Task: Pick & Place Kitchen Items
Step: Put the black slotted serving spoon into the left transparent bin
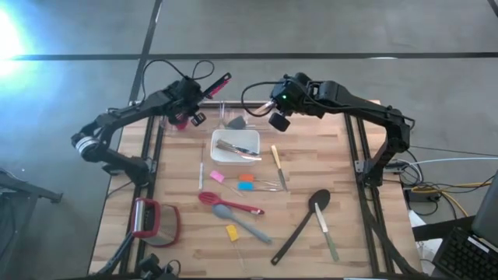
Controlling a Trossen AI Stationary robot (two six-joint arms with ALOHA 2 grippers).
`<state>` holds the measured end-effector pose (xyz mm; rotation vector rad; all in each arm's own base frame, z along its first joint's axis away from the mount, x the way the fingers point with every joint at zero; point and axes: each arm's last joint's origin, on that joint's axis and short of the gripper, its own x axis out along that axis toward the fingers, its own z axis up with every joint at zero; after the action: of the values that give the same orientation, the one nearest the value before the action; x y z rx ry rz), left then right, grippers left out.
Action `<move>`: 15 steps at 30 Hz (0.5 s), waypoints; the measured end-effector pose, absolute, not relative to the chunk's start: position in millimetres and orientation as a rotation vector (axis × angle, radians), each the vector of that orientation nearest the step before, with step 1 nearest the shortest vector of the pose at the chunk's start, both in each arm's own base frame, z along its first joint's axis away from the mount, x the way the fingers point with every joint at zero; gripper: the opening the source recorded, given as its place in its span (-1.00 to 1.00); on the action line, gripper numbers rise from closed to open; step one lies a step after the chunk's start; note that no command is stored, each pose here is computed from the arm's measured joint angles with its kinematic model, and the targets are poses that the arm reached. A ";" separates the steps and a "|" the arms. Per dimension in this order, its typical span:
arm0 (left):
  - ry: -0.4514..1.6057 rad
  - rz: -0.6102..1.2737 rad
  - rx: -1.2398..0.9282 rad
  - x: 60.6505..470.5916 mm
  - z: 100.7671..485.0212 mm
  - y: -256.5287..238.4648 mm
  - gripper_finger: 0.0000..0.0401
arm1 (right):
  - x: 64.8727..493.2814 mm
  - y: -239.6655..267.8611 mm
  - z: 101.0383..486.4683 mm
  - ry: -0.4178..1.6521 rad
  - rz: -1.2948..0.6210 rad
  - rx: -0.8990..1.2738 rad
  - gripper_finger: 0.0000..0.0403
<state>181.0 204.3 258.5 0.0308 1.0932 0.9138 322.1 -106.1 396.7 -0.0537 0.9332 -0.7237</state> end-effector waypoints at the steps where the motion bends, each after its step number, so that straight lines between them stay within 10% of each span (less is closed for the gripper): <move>1: 1.102 0.909 0.029 181.9 256.5 204.9 -0.63 | 322.2 -106.1 396.4 0.934 -0.723 -0.053 -0.74; 15: 1.125 0.895 0.027 175.5 218.8 201.0 -0.63 | 326.0 -106.8 375.3 0.984 -0.712 -0.051 -0.74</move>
<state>175.5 201.0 218.8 0.0266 1.1251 0.8955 326.0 -106.8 375.3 -0.0511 0.9838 -0.7124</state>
